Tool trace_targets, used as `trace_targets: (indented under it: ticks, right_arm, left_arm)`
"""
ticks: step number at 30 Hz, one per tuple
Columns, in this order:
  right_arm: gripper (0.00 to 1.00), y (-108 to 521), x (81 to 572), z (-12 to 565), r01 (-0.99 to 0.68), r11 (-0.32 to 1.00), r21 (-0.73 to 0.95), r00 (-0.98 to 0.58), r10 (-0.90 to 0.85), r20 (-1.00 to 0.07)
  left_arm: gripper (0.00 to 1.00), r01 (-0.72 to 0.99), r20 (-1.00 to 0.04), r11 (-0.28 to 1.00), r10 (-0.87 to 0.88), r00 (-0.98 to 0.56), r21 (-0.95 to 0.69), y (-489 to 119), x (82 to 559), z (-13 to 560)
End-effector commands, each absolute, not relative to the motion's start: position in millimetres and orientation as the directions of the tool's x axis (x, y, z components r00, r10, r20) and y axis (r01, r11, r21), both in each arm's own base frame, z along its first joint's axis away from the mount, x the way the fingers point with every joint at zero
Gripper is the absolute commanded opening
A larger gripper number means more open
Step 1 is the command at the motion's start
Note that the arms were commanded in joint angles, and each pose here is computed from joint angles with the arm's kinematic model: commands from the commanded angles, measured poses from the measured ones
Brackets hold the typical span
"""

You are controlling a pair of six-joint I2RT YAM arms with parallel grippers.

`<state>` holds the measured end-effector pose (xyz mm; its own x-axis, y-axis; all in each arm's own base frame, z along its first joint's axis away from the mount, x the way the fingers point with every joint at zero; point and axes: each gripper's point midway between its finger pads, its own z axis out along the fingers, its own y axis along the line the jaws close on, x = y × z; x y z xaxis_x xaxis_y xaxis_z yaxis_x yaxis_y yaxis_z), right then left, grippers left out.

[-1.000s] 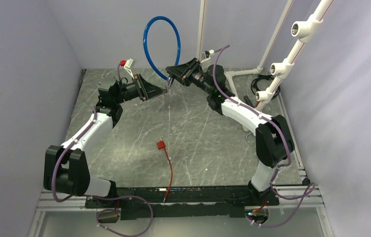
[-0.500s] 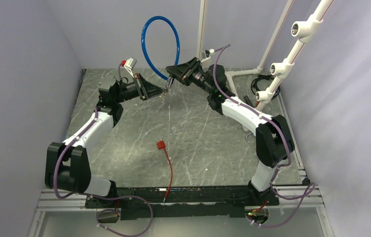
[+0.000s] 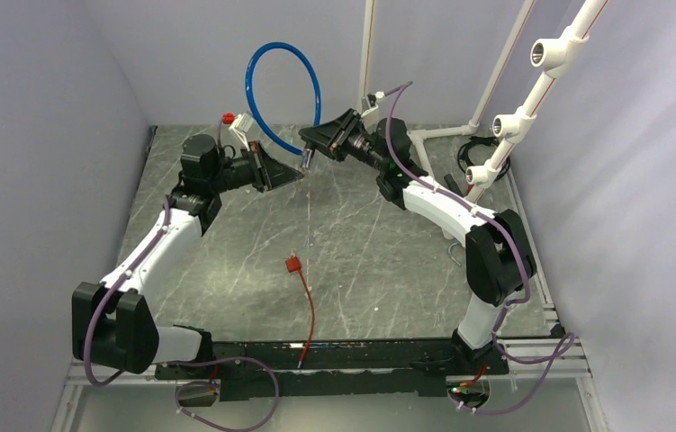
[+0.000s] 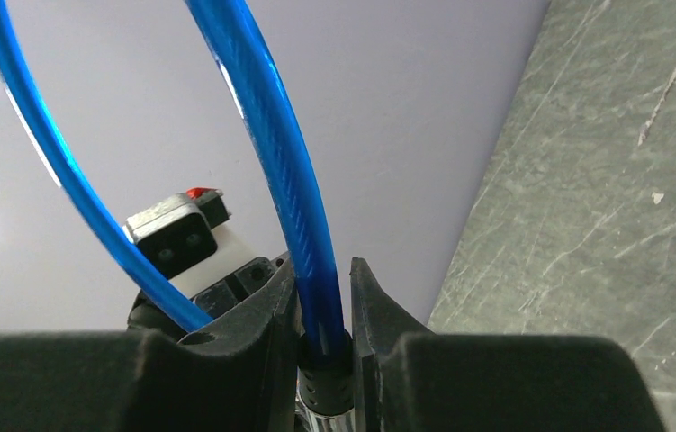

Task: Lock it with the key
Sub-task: Lock the lock.

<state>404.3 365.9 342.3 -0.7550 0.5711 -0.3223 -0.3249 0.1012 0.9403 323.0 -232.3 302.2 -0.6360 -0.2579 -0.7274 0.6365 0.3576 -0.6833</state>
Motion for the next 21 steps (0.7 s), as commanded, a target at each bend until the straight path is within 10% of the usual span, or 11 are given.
trace_targets:
  ticks: [1, 21]
  right_arm:
    - [0.0, 340, 419, 425, -0.469, -0.002, 0.883, -0.632, 0.699, -0.335]
    - [0.0, 324, 441, 428, -0.47, 0.023, 0.883, -0.589, 0.736, -0.333]
  left_arm:
    - [0.0, 0.612, -0.705, 0.384, -0.172, -0.688, -0.691, -233, 297, 278]
    - [0.0, 0.571, -0.64, 0.346, -0.125, -0.758, -0.745, -243, 263, 251]
